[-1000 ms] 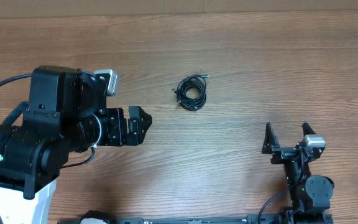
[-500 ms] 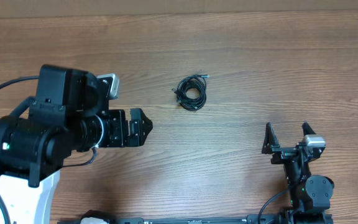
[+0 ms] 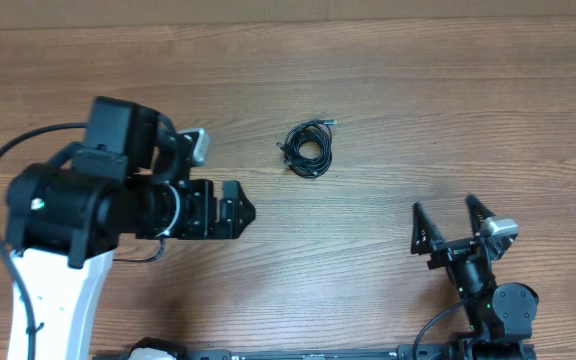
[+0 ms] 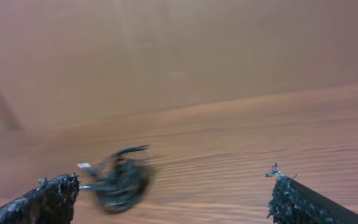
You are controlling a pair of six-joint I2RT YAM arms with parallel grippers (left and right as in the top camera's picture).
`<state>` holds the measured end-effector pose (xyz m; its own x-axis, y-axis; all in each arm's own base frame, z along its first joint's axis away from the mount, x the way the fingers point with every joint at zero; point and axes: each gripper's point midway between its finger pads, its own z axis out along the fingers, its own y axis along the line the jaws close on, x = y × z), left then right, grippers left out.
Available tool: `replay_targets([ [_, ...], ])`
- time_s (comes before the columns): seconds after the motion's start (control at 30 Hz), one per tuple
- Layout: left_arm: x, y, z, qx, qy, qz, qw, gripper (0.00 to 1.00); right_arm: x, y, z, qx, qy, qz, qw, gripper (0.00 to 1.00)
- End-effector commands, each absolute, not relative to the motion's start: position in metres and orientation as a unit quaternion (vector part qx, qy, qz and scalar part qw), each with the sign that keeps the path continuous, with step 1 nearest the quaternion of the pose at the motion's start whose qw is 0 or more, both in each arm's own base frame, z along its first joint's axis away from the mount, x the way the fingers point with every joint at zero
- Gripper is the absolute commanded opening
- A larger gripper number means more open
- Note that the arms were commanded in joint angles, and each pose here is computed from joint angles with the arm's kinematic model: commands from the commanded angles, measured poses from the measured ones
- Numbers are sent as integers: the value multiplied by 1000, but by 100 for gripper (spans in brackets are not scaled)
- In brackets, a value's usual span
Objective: Untangle cables
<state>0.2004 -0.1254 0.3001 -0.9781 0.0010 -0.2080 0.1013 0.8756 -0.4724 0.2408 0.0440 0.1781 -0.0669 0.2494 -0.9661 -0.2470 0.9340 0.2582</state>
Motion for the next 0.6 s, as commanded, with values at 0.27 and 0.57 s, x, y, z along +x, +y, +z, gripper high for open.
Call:
replay_targets([
  [0.27,202,-153,294,75,948,-302,71,100,204,87,264,-87,630,303,709,100],
  [0.57,215,-170,295,138,943,-280,119,100,193,64,384,-64,720,203,660,100],
])
